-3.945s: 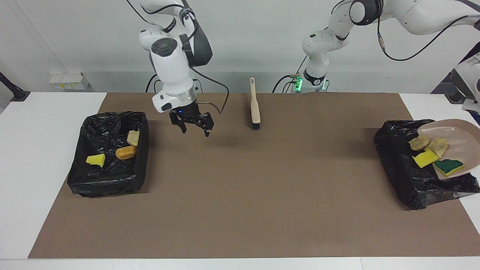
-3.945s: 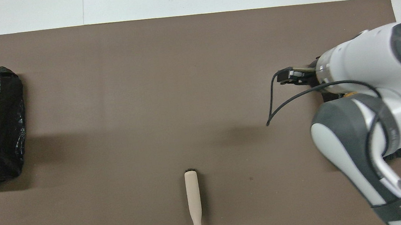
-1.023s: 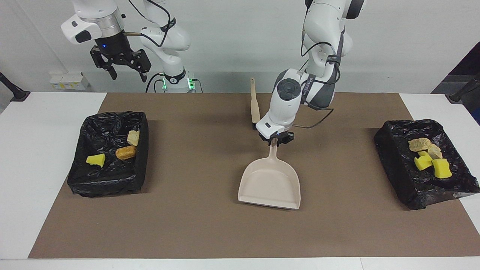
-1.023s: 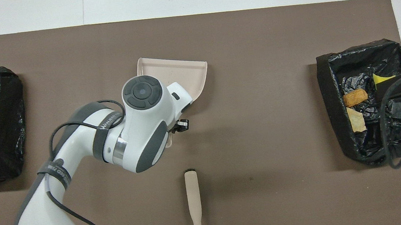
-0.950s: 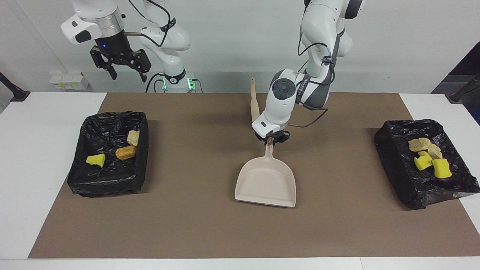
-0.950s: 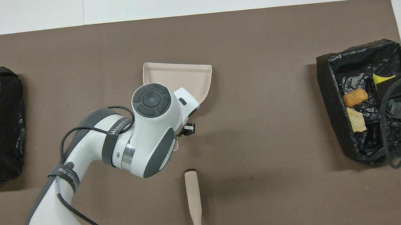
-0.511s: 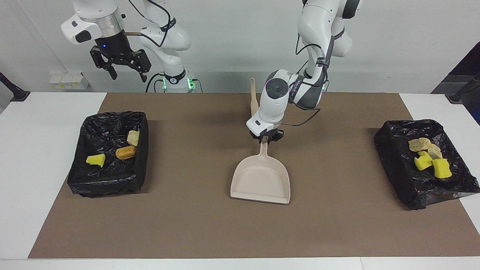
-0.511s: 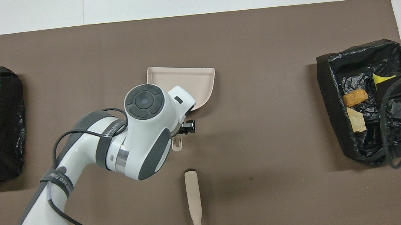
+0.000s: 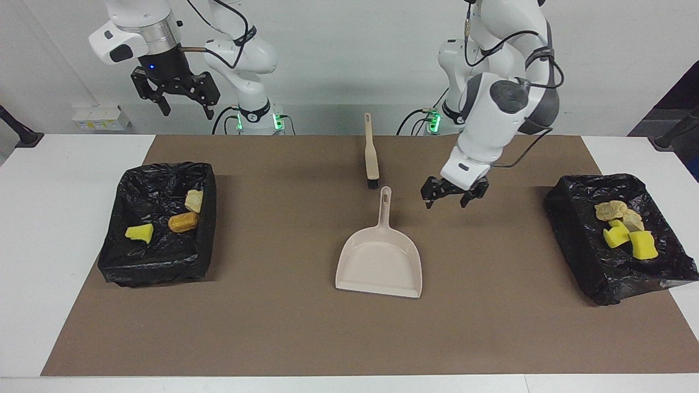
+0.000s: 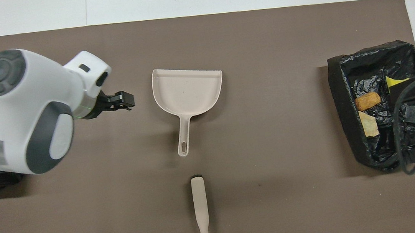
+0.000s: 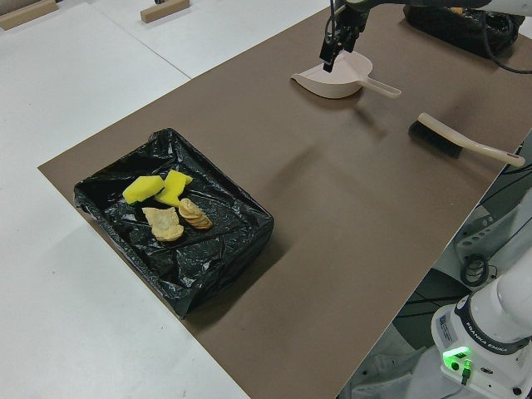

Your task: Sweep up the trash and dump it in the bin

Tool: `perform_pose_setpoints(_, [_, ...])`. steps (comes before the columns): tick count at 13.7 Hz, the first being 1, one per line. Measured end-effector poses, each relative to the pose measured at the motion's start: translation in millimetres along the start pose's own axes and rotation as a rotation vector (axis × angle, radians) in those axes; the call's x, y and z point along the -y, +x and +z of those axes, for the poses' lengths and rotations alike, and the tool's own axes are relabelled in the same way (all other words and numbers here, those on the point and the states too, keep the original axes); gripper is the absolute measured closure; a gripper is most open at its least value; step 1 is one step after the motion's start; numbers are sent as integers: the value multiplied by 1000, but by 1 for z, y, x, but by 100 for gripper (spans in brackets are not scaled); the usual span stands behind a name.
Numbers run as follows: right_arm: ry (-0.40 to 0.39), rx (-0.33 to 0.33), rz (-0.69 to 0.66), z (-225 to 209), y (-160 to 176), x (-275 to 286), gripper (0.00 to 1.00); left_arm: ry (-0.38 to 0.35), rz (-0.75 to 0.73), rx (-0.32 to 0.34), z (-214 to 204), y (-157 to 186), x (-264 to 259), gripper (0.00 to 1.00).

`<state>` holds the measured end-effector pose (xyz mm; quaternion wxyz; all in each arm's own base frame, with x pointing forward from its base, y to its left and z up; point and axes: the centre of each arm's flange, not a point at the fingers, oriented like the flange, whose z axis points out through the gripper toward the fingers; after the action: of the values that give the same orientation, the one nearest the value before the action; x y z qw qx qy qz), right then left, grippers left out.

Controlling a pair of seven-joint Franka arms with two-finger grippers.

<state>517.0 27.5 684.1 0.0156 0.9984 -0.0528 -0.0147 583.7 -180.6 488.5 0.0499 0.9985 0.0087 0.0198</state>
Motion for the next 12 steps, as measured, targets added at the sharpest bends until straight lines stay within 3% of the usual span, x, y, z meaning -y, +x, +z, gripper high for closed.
perform_pose_setpoints(6, [0, 0, 0, 0, 0, 0, 0, 2, 99, -21, -77, -4, 130, 0])
perform_pose_setpoints(9, [0, 0, 0, 0, 0, 0, 0, 4, 105, -53, -113, -19, 144, 0])
perform_pose_setpoints(12, [0, 0, 0, 0, 0, 0, 0, 95, 140, -24, -136, -31, 142, 0])
